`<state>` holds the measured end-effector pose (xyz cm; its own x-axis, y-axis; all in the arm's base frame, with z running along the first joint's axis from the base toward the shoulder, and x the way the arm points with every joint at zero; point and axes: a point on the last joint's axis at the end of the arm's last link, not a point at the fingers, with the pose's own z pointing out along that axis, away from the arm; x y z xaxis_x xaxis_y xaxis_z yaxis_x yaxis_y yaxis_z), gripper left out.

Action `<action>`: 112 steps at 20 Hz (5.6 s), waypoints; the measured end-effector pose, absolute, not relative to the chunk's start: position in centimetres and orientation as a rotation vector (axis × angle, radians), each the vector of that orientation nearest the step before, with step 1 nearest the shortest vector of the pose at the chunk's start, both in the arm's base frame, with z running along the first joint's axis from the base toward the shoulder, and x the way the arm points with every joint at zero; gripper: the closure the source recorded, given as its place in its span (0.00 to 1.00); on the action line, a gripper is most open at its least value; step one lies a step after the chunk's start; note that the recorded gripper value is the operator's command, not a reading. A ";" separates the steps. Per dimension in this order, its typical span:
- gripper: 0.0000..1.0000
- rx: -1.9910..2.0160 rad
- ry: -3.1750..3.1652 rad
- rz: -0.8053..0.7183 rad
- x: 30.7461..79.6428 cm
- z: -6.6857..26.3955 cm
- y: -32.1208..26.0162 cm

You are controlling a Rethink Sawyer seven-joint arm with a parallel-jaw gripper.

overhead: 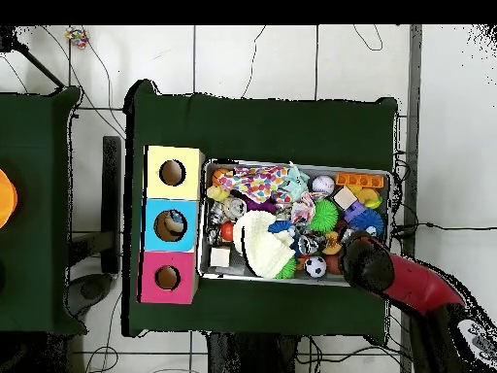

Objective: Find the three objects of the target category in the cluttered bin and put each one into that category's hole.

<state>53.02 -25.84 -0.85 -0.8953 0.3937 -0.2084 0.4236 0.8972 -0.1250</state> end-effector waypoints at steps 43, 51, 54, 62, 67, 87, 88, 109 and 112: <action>1.00 0.467 2.910 -0.265 57.2 13.5 -15.1; 1.00 0.472 2.914 -0.265 57.0 13.6 -15.0; 1.00 0.473 2.925 -0.259 56.7 12.8 -14.9; 1.00 0.443 2.959 -0.272 55.5 12.1 -13.2; 1.00 0.424 2.961 -0.284 55.4 12.3 -12.4; 1.00 0.456 2.975 -0.315 55.2 13.7 -10.8; 1.00 0.460 2.975 -0.314 55.1 13.4 -10.9; 1.00 0.480 2.978 -0.305 54.7 10.9 -11.7; 1.00 0.479 2.979 -0.305 54.6 10.8 -11.7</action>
